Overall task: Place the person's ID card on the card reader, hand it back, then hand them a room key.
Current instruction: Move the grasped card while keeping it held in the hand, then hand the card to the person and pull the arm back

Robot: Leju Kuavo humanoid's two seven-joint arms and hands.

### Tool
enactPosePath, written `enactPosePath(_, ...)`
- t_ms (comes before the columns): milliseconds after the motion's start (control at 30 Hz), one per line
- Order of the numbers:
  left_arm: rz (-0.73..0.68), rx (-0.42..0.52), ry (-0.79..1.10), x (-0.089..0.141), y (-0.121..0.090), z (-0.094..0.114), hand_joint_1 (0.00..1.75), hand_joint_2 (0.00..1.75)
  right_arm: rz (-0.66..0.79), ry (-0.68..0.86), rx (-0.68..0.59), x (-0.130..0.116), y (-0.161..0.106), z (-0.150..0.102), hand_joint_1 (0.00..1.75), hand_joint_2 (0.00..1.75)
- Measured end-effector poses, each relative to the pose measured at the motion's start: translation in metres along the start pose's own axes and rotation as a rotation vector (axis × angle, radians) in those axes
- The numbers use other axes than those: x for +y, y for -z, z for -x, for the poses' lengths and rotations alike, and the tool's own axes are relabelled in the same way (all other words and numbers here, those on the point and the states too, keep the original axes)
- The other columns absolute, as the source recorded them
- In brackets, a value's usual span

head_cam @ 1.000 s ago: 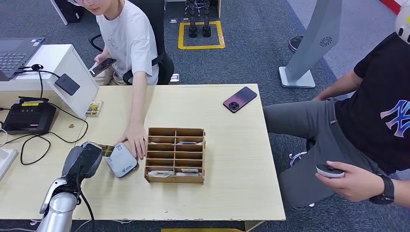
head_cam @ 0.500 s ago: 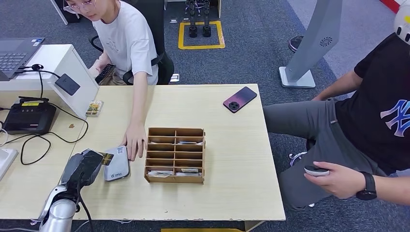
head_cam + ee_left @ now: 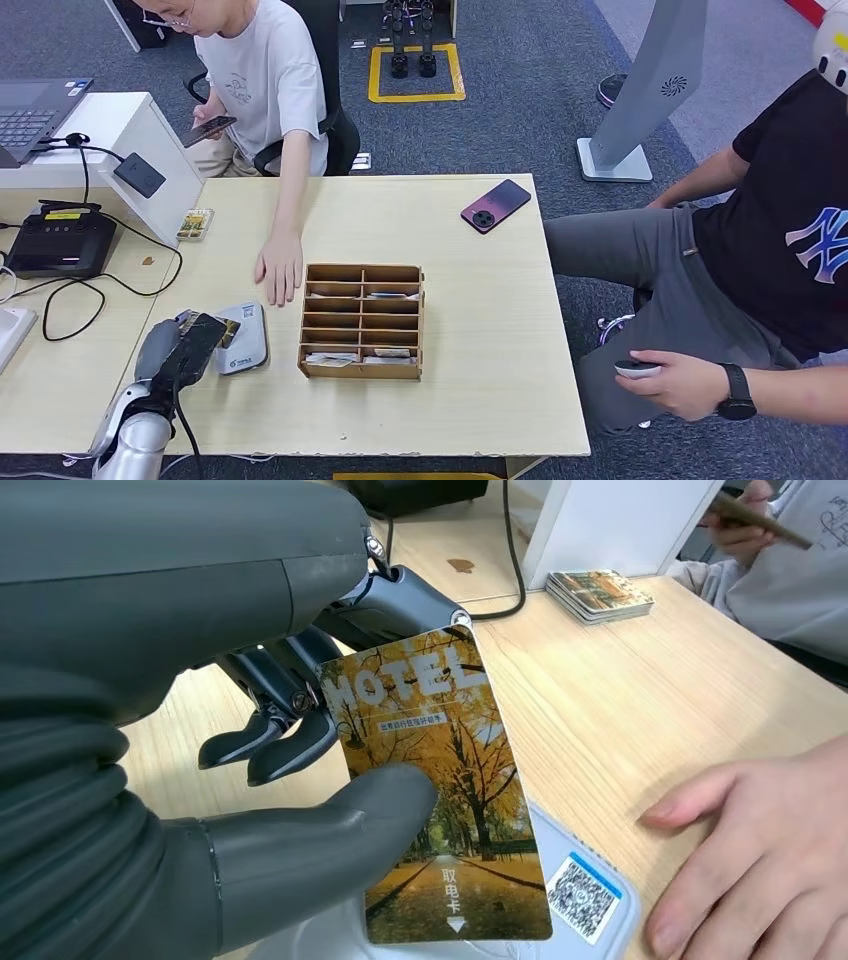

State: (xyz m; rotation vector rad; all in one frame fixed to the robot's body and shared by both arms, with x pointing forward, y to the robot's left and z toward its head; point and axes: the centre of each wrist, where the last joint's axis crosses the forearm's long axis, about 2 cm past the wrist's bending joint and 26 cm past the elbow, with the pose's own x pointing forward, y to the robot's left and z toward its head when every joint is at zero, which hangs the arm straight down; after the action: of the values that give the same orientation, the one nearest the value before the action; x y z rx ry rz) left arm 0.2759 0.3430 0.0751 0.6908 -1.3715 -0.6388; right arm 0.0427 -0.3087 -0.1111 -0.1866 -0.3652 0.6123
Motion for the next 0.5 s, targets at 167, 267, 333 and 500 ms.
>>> enactPosePath(167,0.005,0.035,0.079,-0.011,0.002,0.000,1.75,1.75,-0.003,-0.004,0.002,0.000,0.000,0.000,0.00,0.00)
enactPosePath(267,0.013,0.046,0.111,-0.016,0.005,0.000,1.75,1.75,-0.002,-0.006,0.003,0.000,0.000,0.000,0.00,0.00)
enactPosePath(333,0.009,0.059,0.136,-0.019,0.006,0.000,1.75,1.75,-0.003,-0.010,0.001,0.000,0.000,0.000,0.00,0.00)
enactPosePath(500,-0.018,0.103,0.248,-0.026,0.008,0.000,1.75,1.75,-0.002,-0.023,-0.014,0.001,0.000,-0.001,0.00,0.00)
